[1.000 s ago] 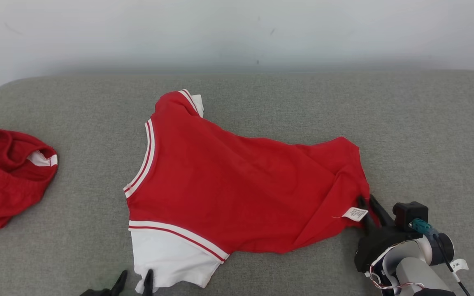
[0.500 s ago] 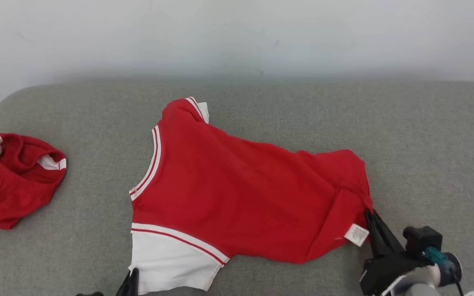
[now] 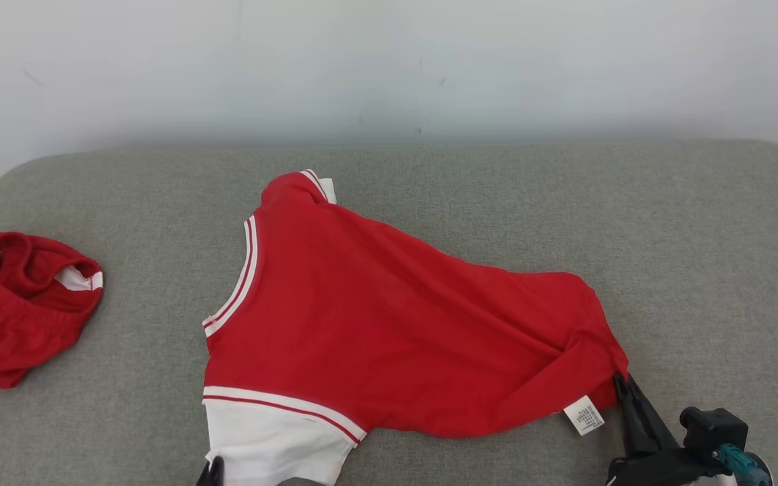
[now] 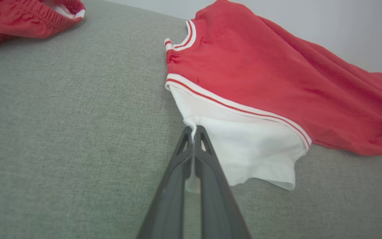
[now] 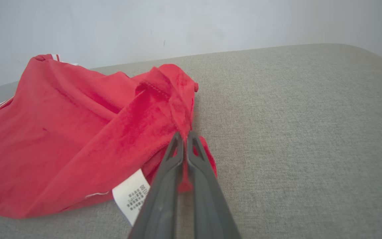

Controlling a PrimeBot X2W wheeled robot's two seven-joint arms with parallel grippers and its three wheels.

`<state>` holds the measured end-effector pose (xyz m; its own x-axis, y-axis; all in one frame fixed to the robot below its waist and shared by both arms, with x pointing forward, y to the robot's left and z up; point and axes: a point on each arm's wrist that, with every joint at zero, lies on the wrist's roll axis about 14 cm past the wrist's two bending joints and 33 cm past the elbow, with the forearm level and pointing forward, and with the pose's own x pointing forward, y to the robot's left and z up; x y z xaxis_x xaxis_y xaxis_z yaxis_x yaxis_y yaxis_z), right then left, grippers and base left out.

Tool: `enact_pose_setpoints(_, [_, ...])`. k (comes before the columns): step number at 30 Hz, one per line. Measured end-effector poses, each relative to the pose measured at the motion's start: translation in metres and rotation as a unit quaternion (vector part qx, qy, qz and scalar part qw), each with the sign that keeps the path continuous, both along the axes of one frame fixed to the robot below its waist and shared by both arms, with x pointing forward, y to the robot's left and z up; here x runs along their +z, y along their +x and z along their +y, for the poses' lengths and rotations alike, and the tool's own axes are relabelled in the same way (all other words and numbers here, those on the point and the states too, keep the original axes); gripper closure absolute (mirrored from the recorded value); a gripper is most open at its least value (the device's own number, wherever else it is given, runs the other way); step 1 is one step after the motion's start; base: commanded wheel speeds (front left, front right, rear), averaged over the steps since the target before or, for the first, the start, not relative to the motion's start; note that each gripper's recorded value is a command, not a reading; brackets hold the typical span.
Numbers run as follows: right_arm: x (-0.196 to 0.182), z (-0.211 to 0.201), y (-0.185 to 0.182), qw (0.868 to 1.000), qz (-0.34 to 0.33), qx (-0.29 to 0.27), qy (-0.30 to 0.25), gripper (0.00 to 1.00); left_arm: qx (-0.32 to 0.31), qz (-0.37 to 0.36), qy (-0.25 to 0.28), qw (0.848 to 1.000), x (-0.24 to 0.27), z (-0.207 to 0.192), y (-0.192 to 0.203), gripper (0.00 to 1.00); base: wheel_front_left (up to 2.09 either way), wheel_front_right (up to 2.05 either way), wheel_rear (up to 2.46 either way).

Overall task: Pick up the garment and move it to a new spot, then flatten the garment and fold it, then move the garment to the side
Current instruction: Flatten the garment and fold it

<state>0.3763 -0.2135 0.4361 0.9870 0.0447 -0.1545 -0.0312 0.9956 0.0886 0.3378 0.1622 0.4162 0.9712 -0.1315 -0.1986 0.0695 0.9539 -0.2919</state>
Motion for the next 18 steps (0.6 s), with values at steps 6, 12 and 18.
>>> enact_pose_setpoints(6, [0.000,0.003,-0.002,1.000,0.000,0.002,0.005,0.84,-0.002,0.005,-0.002,1.000,-0.002,-0.003,-0.003,1.00,0.00,0.00,0.00])
enact_pose_setpoints(12, [0.013,-0.003,0.000,1.000,-0.020,-0.006,0.004,0.00,0.019,-0.018,0.007,1.000,0.010,0.010,0.001,0.00,0.00,0.00,0.00])
enact_pose_setpoints(18, [0.026,-0.011,-0.008,0.999,-0.044,-0.019,0.002,0.00,0.051,-0.063,0.021,0.997,0.036,0.030,0.002,0.00,0.00,0.00,0.00])
